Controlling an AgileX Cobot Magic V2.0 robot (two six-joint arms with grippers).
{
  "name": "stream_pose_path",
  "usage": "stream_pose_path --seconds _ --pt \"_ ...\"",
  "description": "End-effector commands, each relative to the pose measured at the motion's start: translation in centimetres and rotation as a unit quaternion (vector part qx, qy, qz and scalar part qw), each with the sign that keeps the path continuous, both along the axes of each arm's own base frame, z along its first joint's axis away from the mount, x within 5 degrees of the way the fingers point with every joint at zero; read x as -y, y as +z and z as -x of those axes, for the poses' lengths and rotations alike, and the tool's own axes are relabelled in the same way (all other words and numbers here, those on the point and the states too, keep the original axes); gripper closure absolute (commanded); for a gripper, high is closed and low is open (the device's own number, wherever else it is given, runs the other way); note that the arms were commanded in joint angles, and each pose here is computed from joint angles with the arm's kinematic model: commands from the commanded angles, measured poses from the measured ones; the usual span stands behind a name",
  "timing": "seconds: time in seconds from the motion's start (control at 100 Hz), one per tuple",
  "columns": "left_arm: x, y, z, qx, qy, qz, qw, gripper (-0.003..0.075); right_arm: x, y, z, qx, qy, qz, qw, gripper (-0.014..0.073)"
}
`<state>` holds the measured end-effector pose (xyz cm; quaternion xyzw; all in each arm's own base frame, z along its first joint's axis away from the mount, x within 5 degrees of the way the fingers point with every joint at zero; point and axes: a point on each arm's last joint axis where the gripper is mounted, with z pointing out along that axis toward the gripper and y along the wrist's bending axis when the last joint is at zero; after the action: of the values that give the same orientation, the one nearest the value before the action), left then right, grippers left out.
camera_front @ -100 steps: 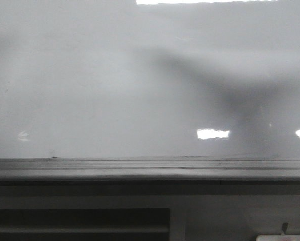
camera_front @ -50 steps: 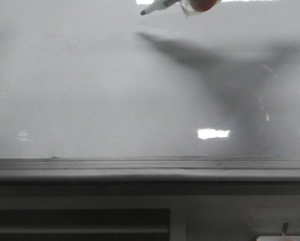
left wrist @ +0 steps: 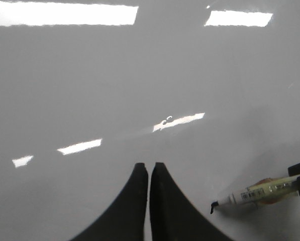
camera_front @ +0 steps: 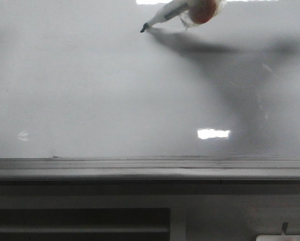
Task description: Write number 2 on whiteboard
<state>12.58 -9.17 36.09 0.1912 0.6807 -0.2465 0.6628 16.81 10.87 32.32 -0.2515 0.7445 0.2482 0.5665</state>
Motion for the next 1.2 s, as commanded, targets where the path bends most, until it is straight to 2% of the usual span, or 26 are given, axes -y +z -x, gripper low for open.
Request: stream_pose_path --seconds 0.0,0.22,0.42,0.62,0.87,1.03,1.189 --pt "-0.4 1.6 -0.1 0.033 0.018 0.033 0.999 0.0741 1.4 1.6 -0.3 0.038 -0.074 -0.015 0.996 0.0641" --pt "-0.4 1.6 -0.1 0.035 0.019 0.033 0.999 0.0741 2.9 1.3 1.1 0.056 -0.119 -0.020 0.991 0.0641" --pt "-0.4 1.6 -0.1 0.035 0.019 0.034 0.999 0.0741 3.6 -0.8 2.3 0.025 -0.126 -0.038 0.991 0.0641" --pt "-0.4 1.6 -0.1 0.035 0.019 0.034 0.999 0.0741 2.8 -2.1 3.1 -0.005 -0.072 -0.043 0.996 0.0641" --pt "-0.4 1.6 -0.1 0.035 0.019 0.034 0.999 0.0741 1.1 -3.9 2.2 -0.064 -0.013 -0.029 0.997 0.0641" --pt "-0.4 1.6 -0.1 0.035 0.019 0.034 0.999 0.0741 0.3 -5.2 1.5 -0.101 0.010 -0.020 0.995 0.0641" --pt "-0.4 1.6 -0.1 0.035 0.019 0.034 0.999 0.0741 0.3 -5.2 1.4 -0.100 0.004 -0.018 0.995 0.0641"
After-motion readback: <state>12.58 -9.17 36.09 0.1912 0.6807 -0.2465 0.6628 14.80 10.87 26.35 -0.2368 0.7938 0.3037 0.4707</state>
